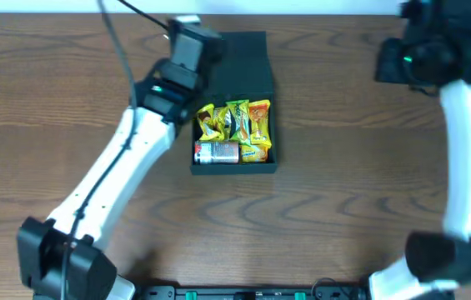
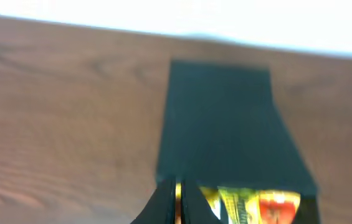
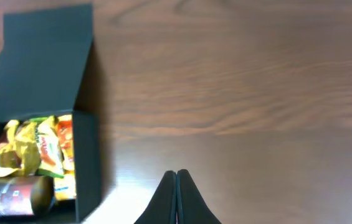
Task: Pack container
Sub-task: 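Bring both grippers to the box lid's top edge, then push the lid forward with both grippers to close the box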
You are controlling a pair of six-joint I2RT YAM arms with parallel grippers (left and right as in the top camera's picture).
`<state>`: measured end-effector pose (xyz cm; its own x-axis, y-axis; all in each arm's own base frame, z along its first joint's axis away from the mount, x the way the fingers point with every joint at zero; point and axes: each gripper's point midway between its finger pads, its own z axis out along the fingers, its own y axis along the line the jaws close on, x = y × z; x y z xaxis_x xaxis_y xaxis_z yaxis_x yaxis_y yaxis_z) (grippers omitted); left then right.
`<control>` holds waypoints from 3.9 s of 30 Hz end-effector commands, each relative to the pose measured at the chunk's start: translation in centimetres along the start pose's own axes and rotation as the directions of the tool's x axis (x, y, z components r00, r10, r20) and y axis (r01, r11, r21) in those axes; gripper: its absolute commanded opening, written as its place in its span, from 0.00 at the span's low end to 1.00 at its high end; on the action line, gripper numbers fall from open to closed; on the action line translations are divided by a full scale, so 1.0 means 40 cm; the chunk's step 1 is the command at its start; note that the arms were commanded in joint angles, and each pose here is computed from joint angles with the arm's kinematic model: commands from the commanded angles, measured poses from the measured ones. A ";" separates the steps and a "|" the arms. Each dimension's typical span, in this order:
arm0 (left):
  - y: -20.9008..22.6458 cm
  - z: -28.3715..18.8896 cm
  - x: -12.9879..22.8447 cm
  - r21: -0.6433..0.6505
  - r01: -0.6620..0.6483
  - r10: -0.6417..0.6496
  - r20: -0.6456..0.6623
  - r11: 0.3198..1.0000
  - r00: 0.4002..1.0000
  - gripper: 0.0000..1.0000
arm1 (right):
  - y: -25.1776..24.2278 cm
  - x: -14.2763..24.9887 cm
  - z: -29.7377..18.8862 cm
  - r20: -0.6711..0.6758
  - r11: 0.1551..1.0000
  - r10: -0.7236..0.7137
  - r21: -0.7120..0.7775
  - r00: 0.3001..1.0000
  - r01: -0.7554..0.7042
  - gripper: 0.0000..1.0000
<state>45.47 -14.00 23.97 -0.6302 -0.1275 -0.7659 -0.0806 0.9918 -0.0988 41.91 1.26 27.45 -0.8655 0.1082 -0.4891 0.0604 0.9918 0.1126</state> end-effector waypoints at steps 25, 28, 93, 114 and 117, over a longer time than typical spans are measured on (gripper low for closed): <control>0.145 0.469 0.313 0.151 0.621 -0.445 -0.571 0.769 0.690 0.06 | 0.346 0.128 0.650 -0.376 0.693 -0.017 -0.672 0.927 -0.260 0.02; 0.133 0.483 0.317 0.166 0.643 -0.453 -0.580 0.748 0.677 0.06 | 0.373 0.124 0.664 -0.352 0.686 -0.027 -0.687 0.936 -0.239 0.01; 0.026 0.351 0.044 0.791 0.457 -0.228 -0.397 0.405 0.889 0.06 | 0.495 0.018 0.498 -0.023 0.144 -0.157 -0.990 0.987 -0.001 0.02; -0.025 0.169 0.056 0.945 0.314 0.058 -0.320 0.093 0.945 0.07 | 0.498 0.023 0.450 0.028 0.030 -0.189 -0.999 0.982 0.034 0.02; -0.032 0.168 0.058 0.944 0.316 0.062 -0.322 0.090 0.945 0.07 | 0.498 0.017 0.468 0.025 0.071 -0.177 -0.997 0.984 0.038 0.02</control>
<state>49.83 -15.25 18.45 -0.8392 -0.0866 -0.5370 0.5316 0.0778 -0.8434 51.64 22.16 13.47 -0.8620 -0.0684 -0.5022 -0.5032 -0.0038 0.8642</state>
